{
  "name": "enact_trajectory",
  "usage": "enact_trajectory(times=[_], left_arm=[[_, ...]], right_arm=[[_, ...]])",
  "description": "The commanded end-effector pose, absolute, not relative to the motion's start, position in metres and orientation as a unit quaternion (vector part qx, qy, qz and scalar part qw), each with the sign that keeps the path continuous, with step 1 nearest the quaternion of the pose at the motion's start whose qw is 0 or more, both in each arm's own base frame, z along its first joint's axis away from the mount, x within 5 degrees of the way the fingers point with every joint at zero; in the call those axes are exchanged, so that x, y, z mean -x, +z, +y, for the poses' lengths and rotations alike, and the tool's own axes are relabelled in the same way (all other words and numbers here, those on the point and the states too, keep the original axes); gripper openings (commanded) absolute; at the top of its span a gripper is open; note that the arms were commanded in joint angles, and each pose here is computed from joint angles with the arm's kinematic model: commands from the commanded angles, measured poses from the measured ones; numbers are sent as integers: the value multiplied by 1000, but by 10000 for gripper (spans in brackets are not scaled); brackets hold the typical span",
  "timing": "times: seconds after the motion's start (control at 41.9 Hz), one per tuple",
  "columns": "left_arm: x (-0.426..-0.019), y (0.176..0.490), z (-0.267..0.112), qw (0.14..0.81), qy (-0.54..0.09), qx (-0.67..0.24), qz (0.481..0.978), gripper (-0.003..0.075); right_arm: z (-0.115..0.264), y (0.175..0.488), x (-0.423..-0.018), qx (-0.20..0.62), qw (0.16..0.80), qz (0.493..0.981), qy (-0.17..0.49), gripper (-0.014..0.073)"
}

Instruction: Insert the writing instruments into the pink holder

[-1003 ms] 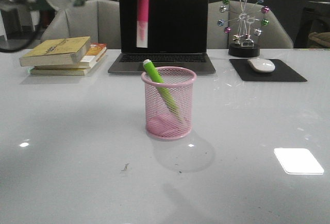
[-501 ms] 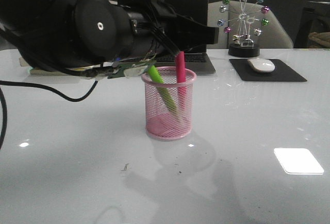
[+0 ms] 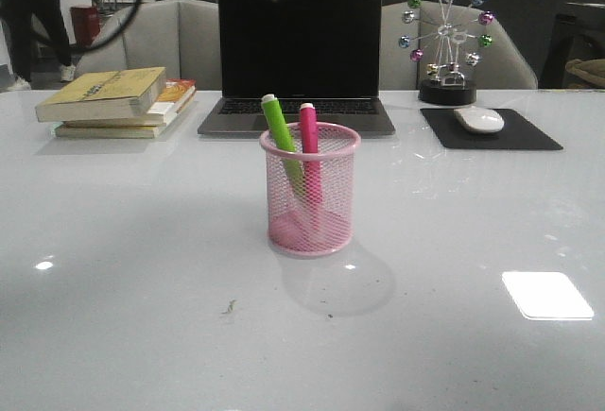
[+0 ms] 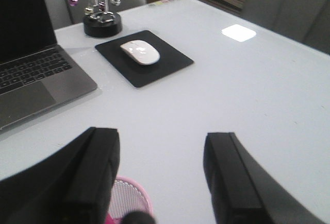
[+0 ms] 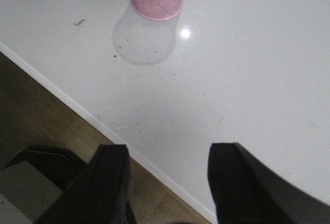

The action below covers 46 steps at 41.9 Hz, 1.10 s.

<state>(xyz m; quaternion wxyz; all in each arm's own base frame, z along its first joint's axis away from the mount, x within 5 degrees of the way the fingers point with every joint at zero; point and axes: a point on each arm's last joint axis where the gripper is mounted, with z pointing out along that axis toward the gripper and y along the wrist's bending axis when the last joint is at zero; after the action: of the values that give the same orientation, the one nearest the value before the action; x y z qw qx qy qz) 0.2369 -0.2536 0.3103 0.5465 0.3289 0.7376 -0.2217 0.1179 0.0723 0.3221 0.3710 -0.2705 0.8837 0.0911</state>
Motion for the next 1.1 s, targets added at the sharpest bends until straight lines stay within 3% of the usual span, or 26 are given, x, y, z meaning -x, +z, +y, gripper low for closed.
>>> enact_trajectory(times=[0.0,0.215,0.358,0.573,0.764,0.884,1.003,1.051,1.075], left_arm=[[-210,359,-232,562,-221,-367,708,436],[-164,385,-186,501,-173,-447,721,436],[-140,386,-157,462,-148,-461,743,436],[-109,357,-119,443,-129,-461,758,436],[-91,330,-91,437,-131,-398,796,418],[-85,318,-81,441,-116,-398,796,283],[-84,312,-78,442,-104,-402,795,88],[-85,310,-77,442,-97,-406,794,99],[-85,310,-77,442,-96,-407,794,104]], right_arm=[[73,335,-120,266,409,867,100,459],[73,335,-120,266,409,867,100,459],[73,335,-120,266,409,867,100,459],[74,335,-120,266,412,866,101,459],[75,333,-122,267,407,868,99,448],[76,334,-123,268,412,865,100,317],[77,336,-125,269,426,857,102,95],[77,337,-126,269,431,855,103,15],[77,337,-126,268,434,854,104,24]])
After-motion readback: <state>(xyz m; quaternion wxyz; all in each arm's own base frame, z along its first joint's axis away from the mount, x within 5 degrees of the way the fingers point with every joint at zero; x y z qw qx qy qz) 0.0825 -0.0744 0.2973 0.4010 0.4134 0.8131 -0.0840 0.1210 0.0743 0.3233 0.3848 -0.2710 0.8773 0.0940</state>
